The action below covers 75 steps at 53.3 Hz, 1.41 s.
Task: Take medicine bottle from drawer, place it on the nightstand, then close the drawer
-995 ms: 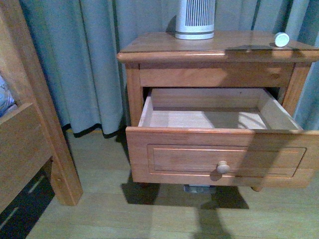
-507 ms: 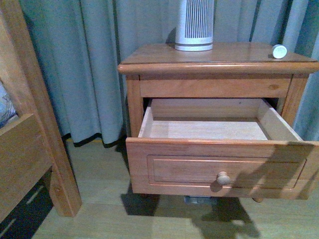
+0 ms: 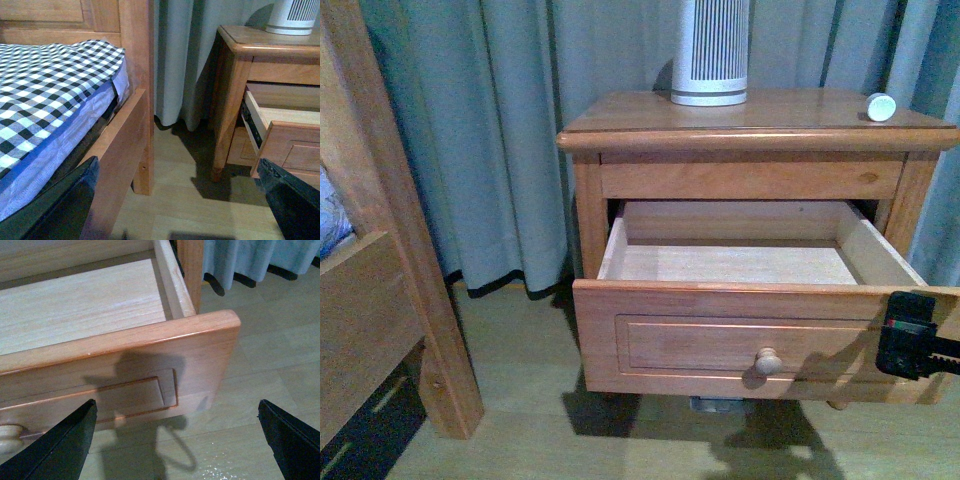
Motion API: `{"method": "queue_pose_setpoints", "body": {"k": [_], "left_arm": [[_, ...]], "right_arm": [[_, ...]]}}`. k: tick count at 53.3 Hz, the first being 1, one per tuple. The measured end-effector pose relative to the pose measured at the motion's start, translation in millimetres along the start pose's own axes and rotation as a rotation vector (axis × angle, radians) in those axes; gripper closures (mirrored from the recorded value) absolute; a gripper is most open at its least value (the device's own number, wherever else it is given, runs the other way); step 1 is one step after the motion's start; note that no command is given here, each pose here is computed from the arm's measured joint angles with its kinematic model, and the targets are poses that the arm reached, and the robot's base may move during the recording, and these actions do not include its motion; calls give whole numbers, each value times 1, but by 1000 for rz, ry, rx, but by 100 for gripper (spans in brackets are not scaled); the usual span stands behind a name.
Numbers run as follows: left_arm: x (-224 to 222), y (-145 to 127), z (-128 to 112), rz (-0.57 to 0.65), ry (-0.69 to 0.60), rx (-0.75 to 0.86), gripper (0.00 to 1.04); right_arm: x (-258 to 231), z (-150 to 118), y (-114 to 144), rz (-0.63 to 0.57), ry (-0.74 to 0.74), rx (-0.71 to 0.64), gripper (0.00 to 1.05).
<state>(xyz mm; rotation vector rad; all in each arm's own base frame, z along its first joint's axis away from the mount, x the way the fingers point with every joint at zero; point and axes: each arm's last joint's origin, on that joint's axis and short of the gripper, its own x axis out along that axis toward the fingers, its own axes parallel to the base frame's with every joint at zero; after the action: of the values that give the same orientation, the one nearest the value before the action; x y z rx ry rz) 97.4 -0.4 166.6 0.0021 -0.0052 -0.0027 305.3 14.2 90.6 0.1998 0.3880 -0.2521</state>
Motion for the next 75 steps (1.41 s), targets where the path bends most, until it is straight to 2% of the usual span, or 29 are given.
{"method": "queue_pose_setpoints", "body": {"k": [11,20,29,42,50,75], "left_arm": [[0,0,0,0,0,0,7],[0,0,0,0,0,0,7],[0,0,0,0,0,0,7],[0,0,0,0,0,0,7],[0,0,0,0,0,0,7],[0,0,0,0,0,0,7]], "right_arm": [[30,-1,11,26,5,6,7],[59,9,24,39,-12,-8,7],[94,29,38,45,-31,-29,7],[142,76,53,43,-91,-28,7],[163,96,59,34,-120,-30,7],[168,95,61,46,-113,-45,7]]}}
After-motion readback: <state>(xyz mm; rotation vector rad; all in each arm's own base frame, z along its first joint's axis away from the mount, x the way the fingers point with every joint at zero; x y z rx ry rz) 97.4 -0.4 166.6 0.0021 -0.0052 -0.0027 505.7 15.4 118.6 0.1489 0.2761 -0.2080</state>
